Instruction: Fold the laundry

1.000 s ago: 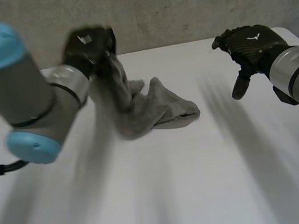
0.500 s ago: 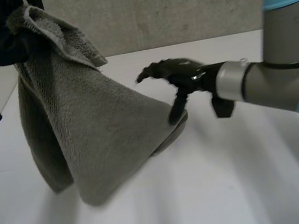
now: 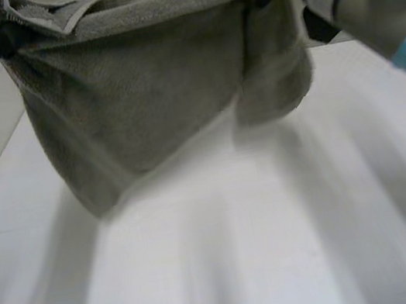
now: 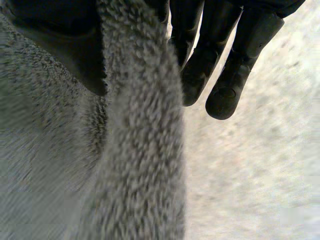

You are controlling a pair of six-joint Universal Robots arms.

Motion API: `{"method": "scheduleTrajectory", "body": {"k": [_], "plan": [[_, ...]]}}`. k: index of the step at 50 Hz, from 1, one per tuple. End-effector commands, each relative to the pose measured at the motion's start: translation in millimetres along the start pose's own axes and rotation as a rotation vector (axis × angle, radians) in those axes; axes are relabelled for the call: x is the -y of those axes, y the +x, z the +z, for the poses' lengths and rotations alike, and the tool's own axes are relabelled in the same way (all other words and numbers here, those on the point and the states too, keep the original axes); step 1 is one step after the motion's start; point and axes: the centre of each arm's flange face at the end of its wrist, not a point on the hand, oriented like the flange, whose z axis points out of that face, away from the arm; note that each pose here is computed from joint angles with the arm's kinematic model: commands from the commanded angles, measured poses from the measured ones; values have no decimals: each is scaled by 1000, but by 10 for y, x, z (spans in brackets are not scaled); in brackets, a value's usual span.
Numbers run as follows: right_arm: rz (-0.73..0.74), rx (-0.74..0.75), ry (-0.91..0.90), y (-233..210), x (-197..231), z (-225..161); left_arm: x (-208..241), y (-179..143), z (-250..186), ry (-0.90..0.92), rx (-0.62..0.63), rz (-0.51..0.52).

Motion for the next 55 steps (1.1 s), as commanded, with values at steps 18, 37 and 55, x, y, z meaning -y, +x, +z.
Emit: {"method": "scheduleTrajectory", "body": {"k": [18, 37, 55], "plan": [[-841, 370, -690, -424, -1434, -1661, -1669, 194, -377, -508, -40, -105], [-161, 200, -551, -174, -1384, -1004, -1566, 184, -521, -501, -36, -103], [-266, -8, -692, 287, -1951, -994, -1554, 166, -634, -507, -29, -102]]}}
